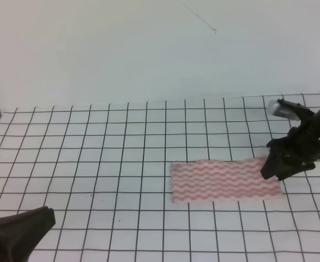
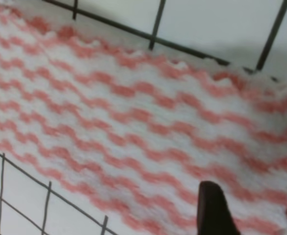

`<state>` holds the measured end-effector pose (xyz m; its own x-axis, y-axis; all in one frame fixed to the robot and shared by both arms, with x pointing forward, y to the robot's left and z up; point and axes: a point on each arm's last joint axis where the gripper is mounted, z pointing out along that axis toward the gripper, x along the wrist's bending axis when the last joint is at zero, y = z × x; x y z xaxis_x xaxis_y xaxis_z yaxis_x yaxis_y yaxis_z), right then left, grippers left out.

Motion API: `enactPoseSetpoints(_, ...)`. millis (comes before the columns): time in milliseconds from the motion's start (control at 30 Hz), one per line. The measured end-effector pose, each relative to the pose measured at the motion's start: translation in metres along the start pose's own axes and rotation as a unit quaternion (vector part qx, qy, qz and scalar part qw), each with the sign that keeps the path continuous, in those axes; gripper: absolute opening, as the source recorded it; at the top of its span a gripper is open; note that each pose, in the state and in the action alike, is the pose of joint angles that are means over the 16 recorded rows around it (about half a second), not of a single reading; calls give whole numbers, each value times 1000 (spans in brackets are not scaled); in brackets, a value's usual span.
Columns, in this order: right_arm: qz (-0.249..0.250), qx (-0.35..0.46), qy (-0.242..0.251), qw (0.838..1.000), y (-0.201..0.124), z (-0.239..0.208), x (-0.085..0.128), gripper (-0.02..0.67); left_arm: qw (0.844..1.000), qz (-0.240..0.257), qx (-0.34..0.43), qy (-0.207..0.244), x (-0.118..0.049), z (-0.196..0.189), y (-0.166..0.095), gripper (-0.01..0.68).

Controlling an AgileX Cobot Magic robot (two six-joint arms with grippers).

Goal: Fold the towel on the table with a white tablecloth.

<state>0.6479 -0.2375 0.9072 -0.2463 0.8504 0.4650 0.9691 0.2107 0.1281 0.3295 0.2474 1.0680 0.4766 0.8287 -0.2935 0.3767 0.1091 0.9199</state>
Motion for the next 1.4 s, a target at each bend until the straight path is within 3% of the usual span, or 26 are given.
enactPoseSetpoints(467,-14,-10,-13,1000,2,-4,9,75,1000,0,8,-7,-1,0,-2,-1)
enactPoseSetpoints(600,-21,-14,-12,1000,2,-9,14,29,1000,0,10,-9,-2,0,-2,-1)
enactPoseSetpoints(967,-33,-24,7,999,5,-10,36,16,1000,-2,10,-10,-2,0,-2,-1)
enactPoseSetpoints(1400,-57,-51,33,997,12,12,83,16,1000,1,12,-11,-2,0,-2,-1)
